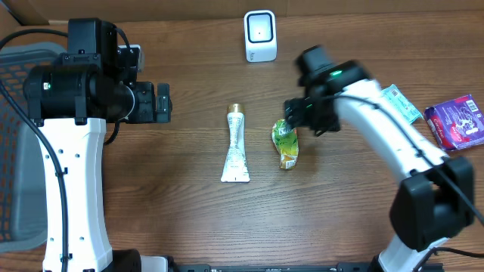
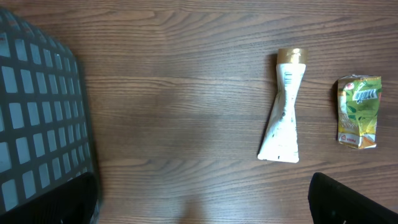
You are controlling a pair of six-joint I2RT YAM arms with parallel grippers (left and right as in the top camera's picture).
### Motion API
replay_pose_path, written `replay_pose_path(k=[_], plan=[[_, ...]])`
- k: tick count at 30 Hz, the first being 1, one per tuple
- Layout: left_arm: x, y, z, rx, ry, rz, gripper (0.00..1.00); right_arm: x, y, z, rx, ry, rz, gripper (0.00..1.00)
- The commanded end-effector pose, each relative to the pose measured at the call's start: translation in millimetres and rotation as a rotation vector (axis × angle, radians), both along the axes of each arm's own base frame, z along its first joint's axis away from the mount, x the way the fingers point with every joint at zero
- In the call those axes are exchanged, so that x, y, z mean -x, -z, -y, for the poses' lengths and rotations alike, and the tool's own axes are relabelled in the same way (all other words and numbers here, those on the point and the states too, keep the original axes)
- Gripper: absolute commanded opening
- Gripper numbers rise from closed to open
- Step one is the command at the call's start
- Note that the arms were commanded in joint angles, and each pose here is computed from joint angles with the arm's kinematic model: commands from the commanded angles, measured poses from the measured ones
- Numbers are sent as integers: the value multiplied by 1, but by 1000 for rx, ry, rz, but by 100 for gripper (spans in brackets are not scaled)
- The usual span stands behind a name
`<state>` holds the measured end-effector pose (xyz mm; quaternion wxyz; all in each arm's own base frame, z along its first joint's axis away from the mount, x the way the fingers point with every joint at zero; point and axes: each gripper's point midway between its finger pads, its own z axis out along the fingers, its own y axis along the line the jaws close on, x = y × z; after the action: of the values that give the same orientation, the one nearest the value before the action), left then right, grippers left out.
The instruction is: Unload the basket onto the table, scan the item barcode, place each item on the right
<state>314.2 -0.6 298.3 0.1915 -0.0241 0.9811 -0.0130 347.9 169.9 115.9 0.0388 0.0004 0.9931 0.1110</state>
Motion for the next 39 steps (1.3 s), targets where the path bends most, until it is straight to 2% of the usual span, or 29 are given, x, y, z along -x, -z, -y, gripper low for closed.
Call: replay_pose_path(k=[1, 11, 20, 25, 28, 30, 31, 33, 35, 39], plan=[[-3, 3, 0, -2, 19, -7, 99, 10, -3, -14, -250, -55, -66, 83], [-3, 3, 0, -2, 19, -7, 100, 45, 57, -33, -560, -61, -162, 89], [-3, 3, 0, -2, 19, -7, 100, 46, 86, -33, -585, 10, -133, 88], [-3, 3, 0, -2, 19, -7, 100, 42, 92, -34, -595, 61, -119, 77], [-3, 3, 0, -2, 19, -7, 100, 38, 90, -35, -602, 60, -103, 76], [-3, 3, 0, -2, 19, -8, 100, 38, 90, -35, -602, 59, -100, 71], [-3, 3, 0, -2, 19, -7, 99, 38, 90, -35, -603, 59, -100, 68], [-3, 3, 0, -2, 19, -7, 100, 38, 90, -35, -603, 57, -101, 54], [-3, 3, 0, -2, 19, -8, 100, 38, 90, -36, -603, 54, -100, 48], [-3, 3, 0, -2, 19, -8, 100, 39, 88, -44, -611, 26, -87, 30]])
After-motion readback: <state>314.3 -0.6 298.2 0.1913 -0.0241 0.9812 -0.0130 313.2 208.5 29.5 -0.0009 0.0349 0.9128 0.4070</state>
